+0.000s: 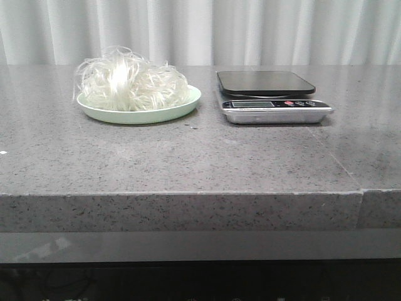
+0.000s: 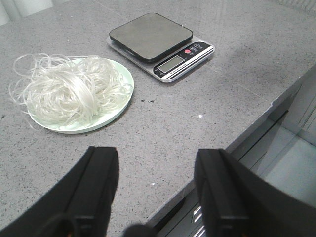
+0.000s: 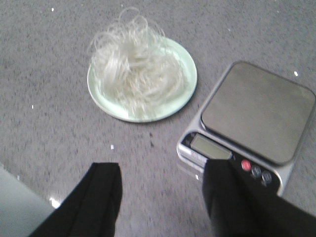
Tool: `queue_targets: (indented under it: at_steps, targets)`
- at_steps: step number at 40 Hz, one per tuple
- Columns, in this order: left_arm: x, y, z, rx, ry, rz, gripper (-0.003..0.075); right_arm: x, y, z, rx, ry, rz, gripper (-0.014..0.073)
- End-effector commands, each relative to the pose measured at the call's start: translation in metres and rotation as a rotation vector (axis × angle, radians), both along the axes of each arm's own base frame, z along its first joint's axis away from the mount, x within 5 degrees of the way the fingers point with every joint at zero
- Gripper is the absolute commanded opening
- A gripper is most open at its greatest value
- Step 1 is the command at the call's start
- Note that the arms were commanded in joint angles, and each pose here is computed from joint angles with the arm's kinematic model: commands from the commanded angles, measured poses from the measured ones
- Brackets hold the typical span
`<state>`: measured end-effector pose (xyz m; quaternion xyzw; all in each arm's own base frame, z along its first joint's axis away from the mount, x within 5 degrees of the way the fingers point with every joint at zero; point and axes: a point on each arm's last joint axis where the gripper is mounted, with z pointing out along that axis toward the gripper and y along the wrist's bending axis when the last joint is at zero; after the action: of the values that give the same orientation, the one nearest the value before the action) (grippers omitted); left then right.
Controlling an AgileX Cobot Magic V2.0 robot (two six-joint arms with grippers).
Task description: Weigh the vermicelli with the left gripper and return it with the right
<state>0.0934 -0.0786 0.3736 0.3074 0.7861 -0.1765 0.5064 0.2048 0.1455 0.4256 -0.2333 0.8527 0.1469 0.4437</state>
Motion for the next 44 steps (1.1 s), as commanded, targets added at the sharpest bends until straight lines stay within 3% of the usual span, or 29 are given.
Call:
queue_targets:
  at_steps: [1, 21, 34, 39, 44]
  targets:
    - [0.0, -0.001, 0.015, -0.077, -0.065, 0.001, 0.044, -0.025, -0.02, 0.01, 0.058, -0.107, -0.002, 0.0488]
    - [0.0, -0.001, 0.015, -0.077, -0.065, 0.001, 0.044, -0.121, -0.089, -0.043, 0.088, -0.146, -0.004, 0.0488]
    - [0.0, -0.001, 0.015, -0.077, -0.065, 0.001, 0.044, -0.146, -0.108, -0.055, 0.127, -0.201, -0.005, 0.048]
    - [0.0, -0.001, 0.015, -0.075, -0.064, 0.001, 0.0427, -0.146, -0.108, -0.056, 0.126, -0.199, -0.005, 0.0414]
    - [0.0, -0.001, 0.015, -0.075, -0.064, 0.001, 0.0335, -0.146, -0.108, -0.056, 0.126, -0.199, -0.005, 0.0304]
